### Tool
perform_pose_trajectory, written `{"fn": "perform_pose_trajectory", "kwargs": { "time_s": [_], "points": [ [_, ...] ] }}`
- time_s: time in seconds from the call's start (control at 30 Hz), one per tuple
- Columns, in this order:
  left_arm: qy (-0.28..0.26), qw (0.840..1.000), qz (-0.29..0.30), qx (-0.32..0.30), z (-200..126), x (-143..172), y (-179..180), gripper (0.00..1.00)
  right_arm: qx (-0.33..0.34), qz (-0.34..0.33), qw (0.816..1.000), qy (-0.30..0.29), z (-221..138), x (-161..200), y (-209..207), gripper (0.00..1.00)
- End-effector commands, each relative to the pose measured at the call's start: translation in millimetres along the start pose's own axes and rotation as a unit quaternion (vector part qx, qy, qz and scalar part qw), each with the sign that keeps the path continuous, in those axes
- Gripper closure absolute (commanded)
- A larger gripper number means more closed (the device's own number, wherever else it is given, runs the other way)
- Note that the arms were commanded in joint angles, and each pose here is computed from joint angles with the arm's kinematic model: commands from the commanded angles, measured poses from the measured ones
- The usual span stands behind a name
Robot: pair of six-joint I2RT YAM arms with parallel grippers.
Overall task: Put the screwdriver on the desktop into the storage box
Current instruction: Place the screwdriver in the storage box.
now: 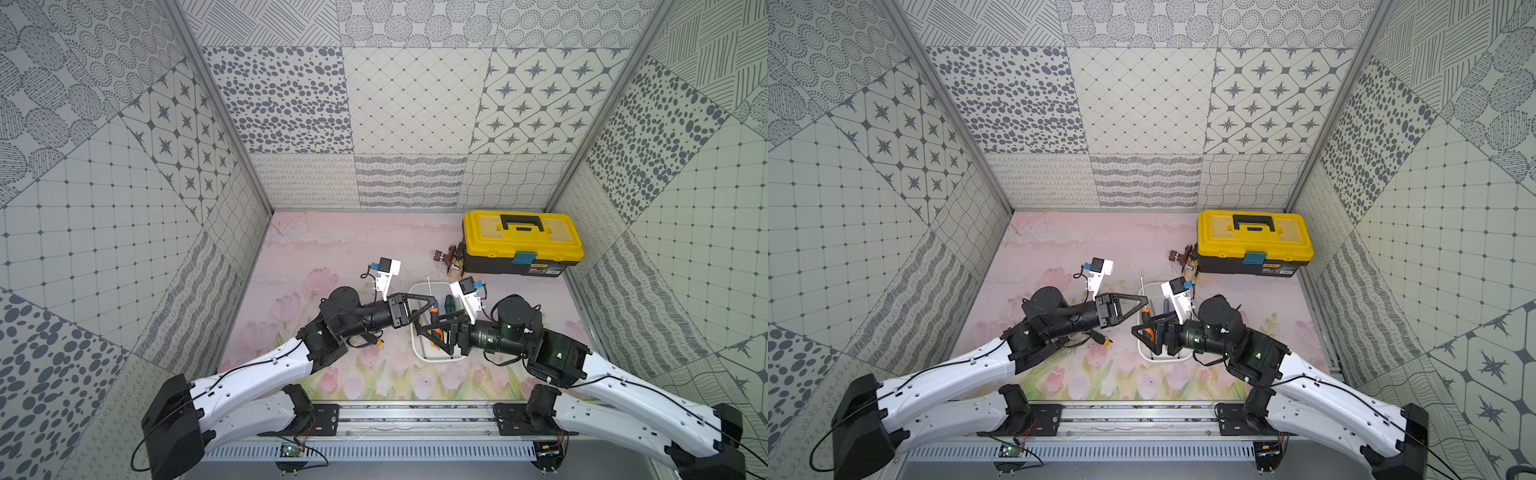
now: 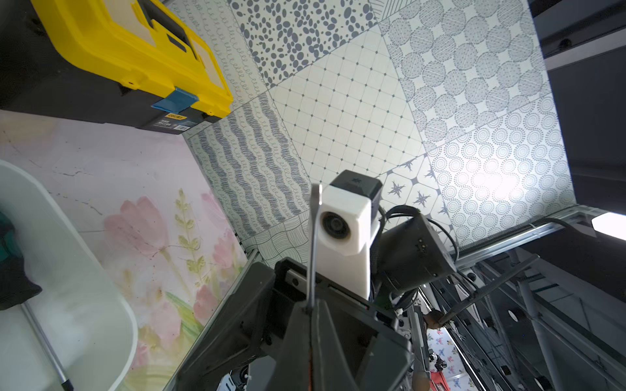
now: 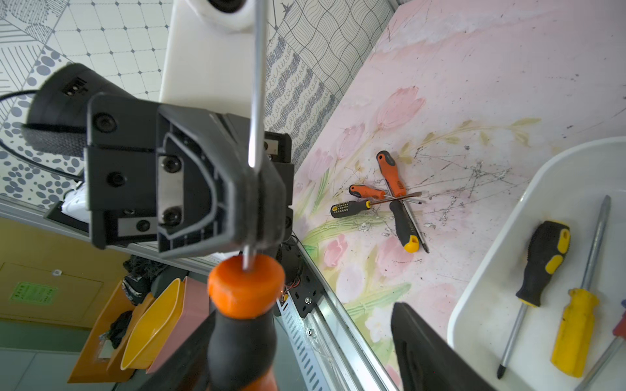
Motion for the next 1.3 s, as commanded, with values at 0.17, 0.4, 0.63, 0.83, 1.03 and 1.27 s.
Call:
{"fn": "perform_pose_trajectory", "kwargs": {
  "time_s": [0.17, 0.4, 0.63, 0.83, 1.03, 1.27],
  "points": [
    [-0.017, 0.997, 0.045, 0.062, -2, -13, -28, 1.00, -0.004, -0.004, 1.000, 0.000, 1, -1, 1, 0.76],
    [0.000, 0.997, 0.037, -0.070, 1, -10, 15, 0.34, 0.156, -0.017, 0.988, 0.007, 12, -4, -39, 1.00],
    [0.050, 0.990, 0.026, -0.127, 12, 6, 43, 0.32, 0.256, -0.062, 0.965, 0.010, 23, -2, -50, 1.00],
    [0.050, 0.984, 0.001, -0.173, 12, 10, 67, 0.46, 0.236, -0.060, 0.970, -0.011, 18, -6, -44, 1.00],
    [0.060, 0.985, -0.015, -0.164, 20, 14, 71, 0.48, 0.191, -0.058, 0.980, -0.013, 20, -2, -34, 1.00],
    [0.069, 0.985, -0.026, -0.156, 25, 18, 74, 0.73, 0.174, -0.058, 0.983, -0.012, 20, 0, -30, 1.00]
  ]
}}
Point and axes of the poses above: each gripper's point midway between its finger pads, its own z axis out along the fingers, its own y axis along the line the jaws close on, x = y × z, the point moved 2 cm from there along -z, back along the fingers, and after that the axes turned 1 degree about z, right-handed, at the moved point
